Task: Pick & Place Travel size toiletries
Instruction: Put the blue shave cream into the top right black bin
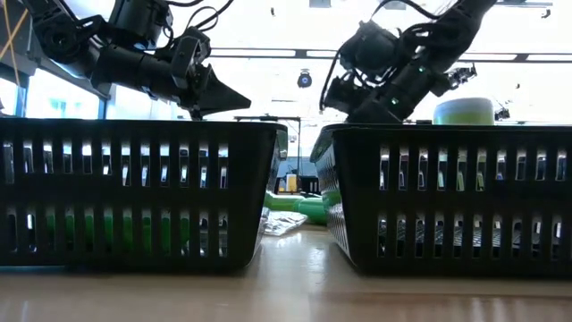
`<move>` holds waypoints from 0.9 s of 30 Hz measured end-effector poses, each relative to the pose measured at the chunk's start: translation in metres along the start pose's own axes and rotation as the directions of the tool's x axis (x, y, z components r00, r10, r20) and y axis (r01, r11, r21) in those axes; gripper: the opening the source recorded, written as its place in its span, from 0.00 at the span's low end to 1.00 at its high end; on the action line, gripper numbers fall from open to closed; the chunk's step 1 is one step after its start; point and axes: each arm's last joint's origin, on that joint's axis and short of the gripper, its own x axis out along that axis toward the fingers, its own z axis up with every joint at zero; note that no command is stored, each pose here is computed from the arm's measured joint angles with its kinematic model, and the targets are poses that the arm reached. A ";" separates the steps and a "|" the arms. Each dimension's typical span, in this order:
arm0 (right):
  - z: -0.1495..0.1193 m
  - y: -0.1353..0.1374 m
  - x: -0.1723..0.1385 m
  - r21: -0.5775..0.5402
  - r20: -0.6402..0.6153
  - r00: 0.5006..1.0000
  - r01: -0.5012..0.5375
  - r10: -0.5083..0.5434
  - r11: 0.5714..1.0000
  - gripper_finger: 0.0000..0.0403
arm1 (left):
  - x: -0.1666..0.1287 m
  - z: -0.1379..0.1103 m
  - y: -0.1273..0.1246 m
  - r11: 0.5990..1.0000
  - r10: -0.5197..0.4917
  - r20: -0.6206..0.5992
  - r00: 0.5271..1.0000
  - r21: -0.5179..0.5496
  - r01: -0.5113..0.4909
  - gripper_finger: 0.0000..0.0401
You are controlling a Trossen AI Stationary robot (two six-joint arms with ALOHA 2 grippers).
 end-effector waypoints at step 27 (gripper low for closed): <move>-0.020 -0.002 0.038 0.022 -0.055 0.997 0.063 -0.062 0.998 0.59 | 0.000 -0.001 0.000 1.000 0.001 -0.008 1.000 0.001 -0.001 0.01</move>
